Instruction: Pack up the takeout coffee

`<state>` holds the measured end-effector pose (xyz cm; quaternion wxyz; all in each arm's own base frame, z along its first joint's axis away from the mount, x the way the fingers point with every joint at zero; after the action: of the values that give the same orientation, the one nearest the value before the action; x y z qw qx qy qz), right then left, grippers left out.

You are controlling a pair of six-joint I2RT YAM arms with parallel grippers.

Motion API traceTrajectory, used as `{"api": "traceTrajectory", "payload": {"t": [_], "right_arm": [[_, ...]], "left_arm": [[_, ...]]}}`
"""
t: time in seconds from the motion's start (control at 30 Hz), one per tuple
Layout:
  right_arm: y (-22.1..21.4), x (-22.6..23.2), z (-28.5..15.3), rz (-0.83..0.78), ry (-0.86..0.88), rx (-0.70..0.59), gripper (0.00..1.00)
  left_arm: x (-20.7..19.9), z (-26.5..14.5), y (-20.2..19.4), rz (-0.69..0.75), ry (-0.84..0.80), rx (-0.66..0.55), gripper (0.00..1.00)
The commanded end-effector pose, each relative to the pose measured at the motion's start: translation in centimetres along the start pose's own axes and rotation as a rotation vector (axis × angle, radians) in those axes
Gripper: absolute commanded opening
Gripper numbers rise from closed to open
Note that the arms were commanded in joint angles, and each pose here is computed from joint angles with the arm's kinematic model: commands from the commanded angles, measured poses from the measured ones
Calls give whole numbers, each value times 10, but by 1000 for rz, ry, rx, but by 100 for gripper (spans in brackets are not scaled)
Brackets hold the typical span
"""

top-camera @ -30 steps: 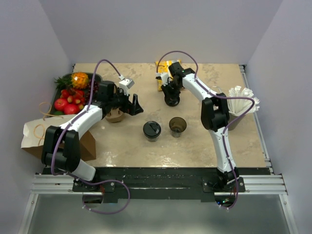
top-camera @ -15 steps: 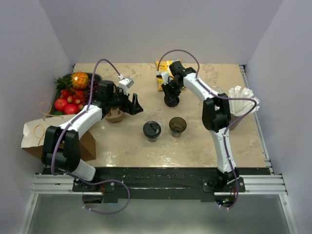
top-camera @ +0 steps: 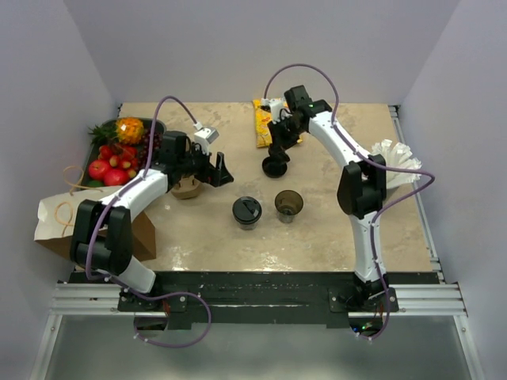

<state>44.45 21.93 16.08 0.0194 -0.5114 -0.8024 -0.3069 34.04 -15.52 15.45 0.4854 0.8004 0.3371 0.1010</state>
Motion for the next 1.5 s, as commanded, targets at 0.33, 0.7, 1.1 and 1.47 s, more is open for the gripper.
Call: {"api": "traceTrajectory", "payload": {"t": [0.33, 0.7, 1.1, 1.47], "right_arm": [[-18, 66, -116, -204, 432, -29, 0], [-70, 90, -150, -271, 587, 52, 0], [-92, 95, -156, -302, 624, 61, 0], [-99, 96, -157, -289, 625, 68, 0]], "left_arm": [[-35, -44, 106, 851, -106, -293, 95], [-103, -25, 122, 1444, -177, -360, 95], [-144, 1, 131, 1387, -269, -387, 90], [-152, 24, 116, 1364, -365, -356, 72]]}}
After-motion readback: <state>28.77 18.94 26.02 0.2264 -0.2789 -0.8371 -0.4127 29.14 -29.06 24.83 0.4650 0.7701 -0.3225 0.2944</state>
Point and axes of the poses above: each gripper's point midway between its finger pads, its own z axis out along the fingers, its own x axis along the line the jaws close on, y = z × x, the point moved 5 cm from there along -z, back along the fingers, and after that the axes turned 15 degrees about z, right-handed, at the moved point
